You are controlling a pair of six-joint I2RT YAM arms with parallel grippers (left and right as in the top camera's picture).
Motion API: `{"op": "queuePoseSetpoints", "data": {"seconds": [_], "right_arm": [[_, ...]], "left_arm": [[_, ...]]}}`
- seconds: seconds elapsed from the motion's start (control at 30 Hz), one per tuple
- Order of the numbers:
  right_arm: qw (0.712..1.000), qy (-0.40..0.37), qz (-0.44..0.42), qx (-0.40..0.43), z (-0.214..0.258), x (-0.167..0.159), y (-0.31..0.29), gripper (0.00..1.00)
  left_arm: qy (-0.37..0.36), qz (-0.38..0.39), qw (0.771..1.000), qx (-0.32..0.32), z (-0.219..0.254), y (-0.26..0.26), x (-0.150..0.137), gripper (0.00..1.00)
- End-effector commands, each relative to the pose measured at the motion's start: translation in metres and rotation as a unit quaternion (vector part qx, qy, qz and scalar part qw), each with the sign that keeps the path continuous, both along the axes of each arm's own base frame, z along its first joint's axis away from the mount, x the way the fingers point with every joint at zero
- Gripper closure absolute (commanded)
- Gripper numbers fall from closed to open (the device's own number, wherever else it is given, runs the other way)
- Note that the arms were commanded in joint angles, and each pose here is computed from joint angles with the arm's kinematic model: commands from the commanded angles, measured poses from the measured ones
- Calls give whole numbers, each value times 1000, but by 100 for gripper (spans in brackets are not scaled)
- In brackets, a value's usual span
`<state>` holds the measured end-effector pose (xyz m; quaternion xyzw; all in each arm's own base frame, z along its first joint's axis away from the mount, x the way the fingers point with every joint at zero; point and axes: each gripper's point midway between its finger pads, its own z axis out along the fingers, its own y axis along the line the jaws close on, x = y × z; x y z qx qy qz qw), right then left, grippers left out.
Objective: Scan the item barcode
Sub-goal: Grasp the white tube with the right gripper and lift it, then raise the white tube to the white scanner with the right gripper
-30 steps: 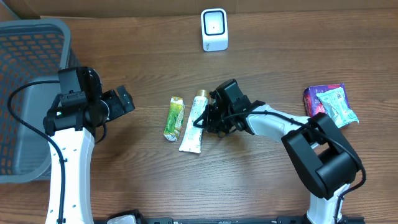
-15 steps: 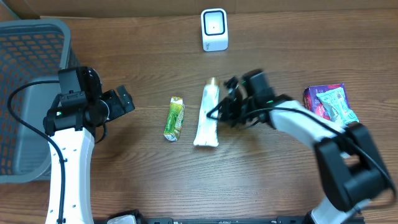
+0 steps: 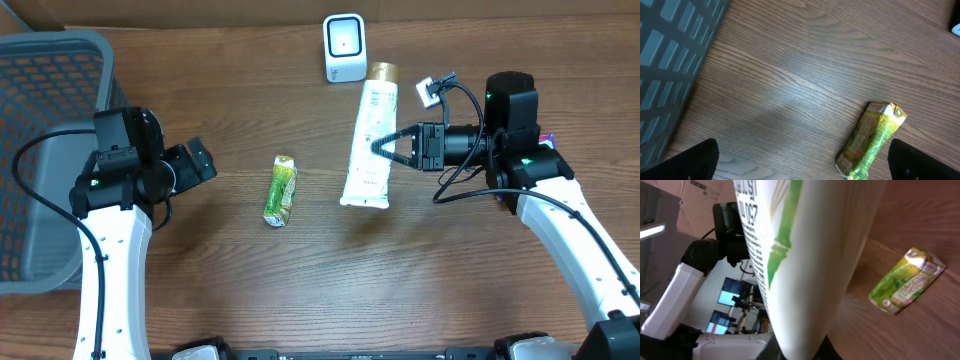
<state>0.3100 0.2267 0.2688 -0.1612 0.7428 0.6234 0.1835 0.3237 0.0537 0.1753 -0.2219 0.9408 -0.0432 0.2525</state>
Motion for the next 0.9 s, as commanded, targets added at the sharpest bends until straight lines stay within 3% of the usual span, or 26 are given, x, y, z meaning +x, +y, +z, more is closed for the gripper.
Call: {"op": "queuePoseSetpoints", "data": {"seconds": [0.0, 0.13, 0.33, 0.5, 0.63, 0.87], "right_arm": [[999, -25, 25, 23, 30, -11, 0, 96], [1000, 1, 4, 18, 30, -4, -1, 96], [999, -25, -49, 0, 67, 17, -2, 96], [978, -59, -159, -121, 81, 47, -17, 96], [931, -103, -240, -255, 90, 67, -28, 96], [787, -235, -359, -444, 89, 127, -49, 96]], "left_arm": [[-4, -9, 1000, 4, 2, 0, -1, 1], [-4, -9, 1000, 4, 2, 0, -1, 0], [-4, -9, 1000, 4, 2, 0, -1, 0], [-4, -9, 1000, 5, 2, 0, -1, 0], [-4, -9, 1000, 4, 2, 0, -1, 0], [-4, -9, 1000, 4, 2, 0, -1, 1]]}}
